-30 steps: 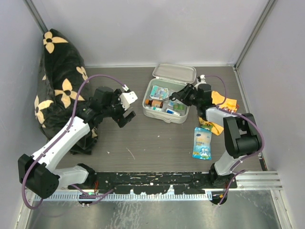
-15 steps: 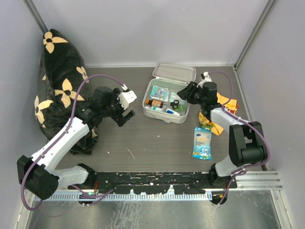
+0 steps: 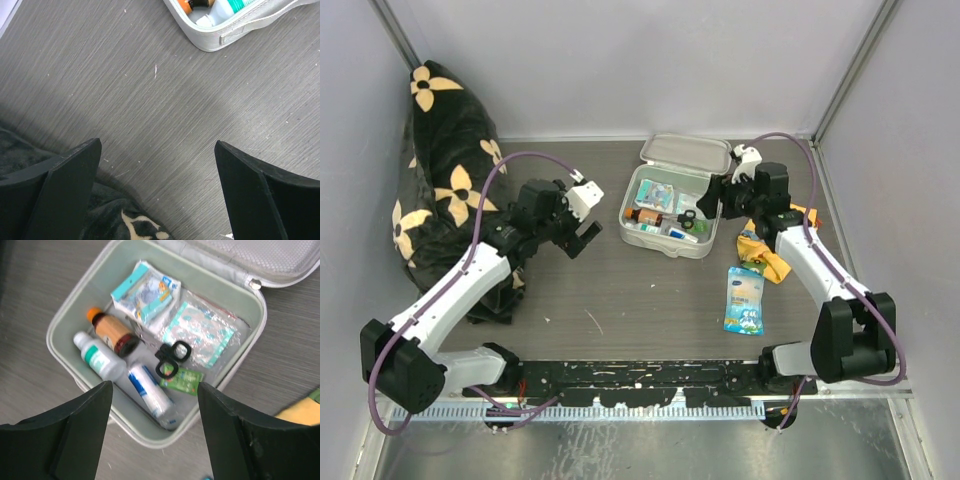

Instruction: Organize the medicine kit

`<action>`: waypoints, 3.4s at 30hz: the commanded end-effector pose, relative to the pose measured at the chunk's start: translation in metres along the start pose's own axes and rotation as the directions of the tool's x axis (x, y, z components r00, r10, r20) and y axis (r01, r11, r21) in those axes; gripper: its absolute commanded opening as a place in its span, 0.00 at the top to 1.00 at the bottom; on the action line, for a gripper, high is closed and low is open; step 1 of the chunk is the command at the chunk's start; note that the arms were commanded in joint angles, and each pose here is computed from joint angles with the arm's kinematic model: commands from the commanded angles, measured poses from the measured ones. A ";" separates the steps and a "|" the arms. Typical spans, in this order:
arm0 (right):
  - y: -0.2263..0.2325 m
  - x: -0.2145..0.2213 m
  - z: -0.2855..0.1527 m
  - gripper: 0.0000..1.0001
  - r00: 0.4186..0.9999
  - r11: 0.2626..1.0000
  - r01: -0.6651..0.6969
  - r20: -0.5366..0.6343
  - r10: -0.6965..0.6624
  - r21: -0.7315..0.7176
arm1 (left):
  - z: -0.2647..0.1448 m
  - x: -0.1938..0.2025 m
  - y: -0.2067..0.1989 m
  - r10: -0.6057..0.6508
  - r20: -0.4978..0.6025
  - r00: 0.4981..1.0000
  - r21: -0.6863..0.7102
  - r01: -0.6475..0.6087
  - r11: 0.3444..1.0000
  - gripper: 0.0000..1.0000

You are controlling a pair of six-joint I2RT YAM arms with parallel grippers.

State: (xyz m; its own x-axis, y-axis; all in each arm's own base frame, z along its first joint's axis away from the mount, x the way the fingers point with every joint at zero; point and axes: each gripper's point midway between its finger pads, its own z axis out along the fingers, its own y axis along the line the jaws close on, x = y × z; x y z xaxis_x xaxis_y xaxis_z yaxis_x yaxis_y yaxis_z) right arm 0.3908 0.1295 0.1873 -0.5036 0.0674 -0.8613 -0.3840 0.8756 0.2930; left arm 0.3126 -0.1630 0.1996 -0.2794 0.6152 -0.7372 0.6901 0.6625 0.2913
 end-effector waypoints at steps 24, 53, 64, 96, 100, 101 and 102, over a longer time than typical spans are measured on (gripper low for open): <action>-0.038 0.037 0.011 0.32 0.982 0.975 0.144 -0.147 -0.120 0.168 | -0.005 -0.016 -0.009 -0.004 0.148 0.989 0.028 -0.001 1.000 0.02; 0.082 0.155 -0.031 0.47 0.778 0.822 0.356 -0.347 -0.525 -0.445 | -0.002 -0.011 -0.007 0.028 0.142 0.989 0.008 -0.029 1.000 0.02; 0.061 0.109 -0.056 0.36 0.748 0.785 0.526 -0.261 -0.610 -0.327 | -0.001 -0.015 -0.012 0.032 0.165 0.986 0.040 -0.039 0.998 0.02; -0.011 0.093 -0.058 0.32 0.844 0.921 0.389 -0.402 -0.356 0.000 | 0.175 -0.052 -0.028 -0.295 -0.034 0.955 0.159 0.296 0.942 0.56; -0.010 0.103 -0.038 0.31 0.861 0.950 0.313 -0.418 -0.289 -0.012 | 0.168 -0.030 -0.025 -0.294 -0.033 0.955 0.097 0.296 0.950 0.71; -0.009 0.104 -0.034 0.31 0.868 0.956 0.293 -0.416 -0.273 -0.015 | 0.166 -0.024 -0.025 -0.300 -0.038 0.953 0.082 0.302 0.950 0.74; -0.007 0.106 -0.030 0.31 0.871 0.961 0.276 -0.414 -0.263 -0.029 | 0.162 -0.020 -0.024 -0.305 -0.038 0.952 0.067 0.307 0.949 0.76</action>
State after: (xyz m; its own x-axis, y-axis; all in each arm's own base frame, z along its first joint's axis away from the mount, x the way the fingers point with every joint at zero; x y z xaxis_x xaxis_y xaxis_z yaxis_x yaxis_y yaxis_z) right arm 0.2888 0.0959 0.0906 -0.6826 -0.4571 -0.5702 -0.5488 0.8359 -0.0132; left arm 0.4052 -0.2704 0.0803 -0.5522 0.4545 -0.6989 0.6639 0.7468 -0.0389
